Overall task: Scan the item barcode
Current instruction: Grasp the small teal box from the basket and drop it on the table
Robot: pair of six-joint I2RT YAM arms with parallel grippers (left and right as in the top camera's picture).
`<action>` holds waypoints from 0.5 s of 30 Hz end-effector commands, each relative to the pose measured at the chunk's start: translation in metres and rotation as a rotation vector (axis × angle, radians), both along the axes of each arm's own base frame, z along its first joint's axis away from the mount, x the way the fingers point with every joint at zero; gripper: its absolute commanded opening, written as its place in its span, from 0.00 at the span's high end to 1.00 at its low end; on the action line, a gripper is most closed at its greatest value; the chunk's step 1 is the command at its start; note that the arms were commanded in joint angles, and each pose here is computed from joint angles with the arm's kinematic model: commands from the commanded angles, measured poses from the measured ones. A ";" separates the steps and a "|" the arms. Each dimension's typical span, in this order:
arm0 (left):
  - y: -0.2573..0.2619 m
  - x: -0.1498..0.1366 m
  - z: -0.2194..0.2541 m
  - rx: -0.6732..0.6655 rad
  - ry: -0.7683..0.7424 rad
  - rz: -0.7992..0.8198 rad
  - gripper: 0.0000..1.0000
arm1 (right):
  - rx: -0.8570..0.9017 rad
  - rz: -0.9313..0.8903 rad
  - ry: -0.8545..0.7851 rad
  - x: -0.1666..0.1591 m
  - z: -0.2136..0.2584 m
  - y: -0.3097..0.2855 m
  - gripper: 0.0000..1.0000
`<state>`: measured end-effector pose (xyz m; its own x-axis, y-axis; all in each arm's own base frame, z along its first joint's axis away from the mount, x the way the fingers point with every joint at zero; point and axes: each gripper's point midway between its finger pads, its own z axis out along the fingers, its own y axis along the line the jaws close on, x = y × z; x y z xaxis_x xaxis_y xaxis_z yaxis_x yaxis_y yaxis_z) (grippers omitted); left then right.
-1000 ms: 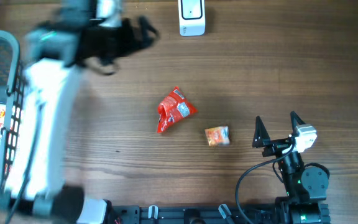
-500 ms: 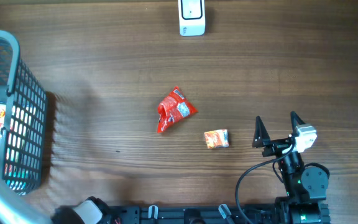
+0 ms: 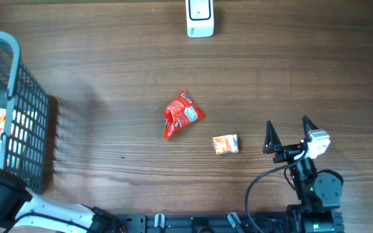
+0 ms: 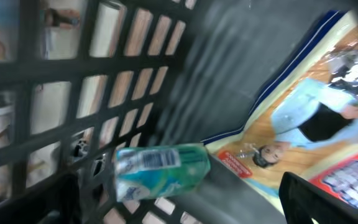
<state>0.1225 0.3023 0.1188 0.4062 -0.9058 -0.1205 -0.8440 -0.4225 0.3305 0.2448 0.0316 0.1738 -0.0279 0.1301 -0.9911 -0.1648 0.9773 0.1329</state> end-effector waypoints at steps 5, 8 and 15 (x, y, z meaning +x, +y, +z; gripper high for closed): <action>-0.033 0.001 -0.052 -0.143 -0.043 0.008 0.00 | -0.008 -0.008 -0.014 0.000 0.003 -0.001 0.00; -0.041 -0.005 -0.069 -0.161 -0.028 0.009 0.00 | -0.009 -0.008 -0.014 0.000 0.003 -0.001 0.00; -0.042 -0.008 -0.080 -0.149 -0.020 0.005 0.47 | -0.009 -0.008 -0.014 0.000 0.003 -0.001 0.00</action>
<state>0.1151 0.2646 0.0439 0.4065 -0.9137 0.0031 -0.8503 -0.3771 0.3671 0.2448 0.0316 0.1738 -0.0279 0.1301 -0.9911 -0.1648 0.9773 0.1329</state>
